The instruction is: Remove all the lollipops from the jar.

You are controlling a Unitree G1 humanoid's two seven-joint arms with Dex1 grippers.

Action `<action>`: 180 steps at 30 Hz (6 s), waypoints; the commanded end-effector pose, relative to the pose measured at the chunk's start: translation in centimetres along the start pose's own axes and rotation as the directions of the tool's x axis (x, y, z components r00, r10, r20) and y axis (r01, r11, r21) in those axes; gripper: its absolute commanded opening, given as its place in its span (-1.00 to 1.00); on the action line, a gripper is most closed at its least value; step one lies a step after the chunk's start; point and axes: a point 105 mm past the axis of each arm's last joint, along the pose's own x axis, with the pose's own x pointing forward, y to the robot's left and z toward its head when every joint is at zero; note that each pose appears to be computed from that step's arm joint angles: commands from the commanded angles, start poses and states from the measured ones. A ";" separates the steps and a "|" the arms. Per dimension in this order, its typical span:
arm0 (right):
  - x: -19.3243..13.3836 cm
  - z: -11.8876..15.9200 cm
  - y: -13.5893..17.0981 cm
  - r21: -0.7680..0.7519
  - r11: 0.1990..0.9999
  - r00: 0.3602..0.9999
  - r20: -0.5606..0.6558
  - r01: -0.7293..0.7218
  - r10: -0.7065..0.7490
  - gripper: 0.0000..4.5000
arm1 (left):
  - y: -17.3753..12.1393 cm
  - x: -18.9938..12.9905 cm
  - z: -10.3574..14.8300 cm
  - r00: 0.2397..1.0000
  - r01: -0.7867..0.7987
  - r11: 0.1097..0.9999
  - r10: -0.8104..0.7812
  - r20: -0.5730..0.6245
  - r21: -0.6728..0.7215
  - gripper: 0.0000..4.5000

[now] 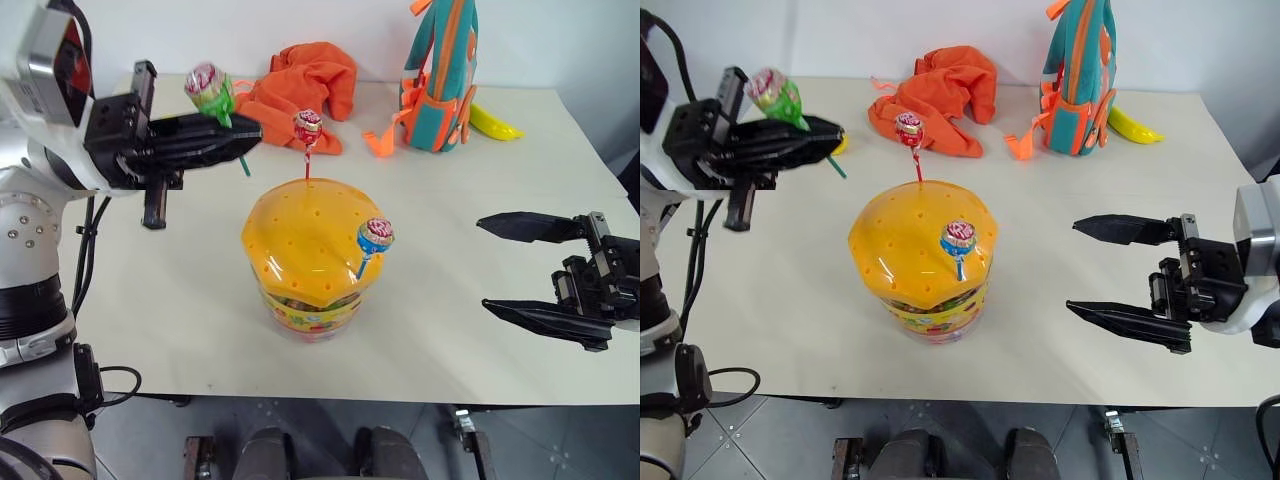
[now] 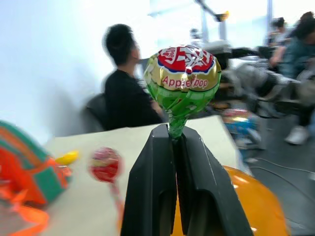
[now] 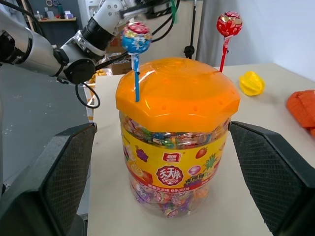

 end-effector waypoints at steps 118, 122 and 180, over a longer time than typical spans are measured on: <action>-0.8 1.4 -2.0 -0.138 0.961 0.970 0.048 0.241 -0.237 1.00 | 9.5 6.1 -2.5 0.987 -0.085 0.995 0.077 -0.143 -0.046 -0.98; -0.7 1.1 -2.3 -0.126 0.967 0.975 0.040 0.221 -0.218 1.00 | 11.2 1.8 -4.5 0.863 -0.355 0.930 0.284 -0.417 -0.100 -0.98; 1.9 1.0 -0.4 -0.053 0.997 0.995 -0.084 0.057 -0.061 1.00 | -1.4 -10.7 -4.5 0.998 -0.059 0.980 0.050 -0.049 -0.192 0.99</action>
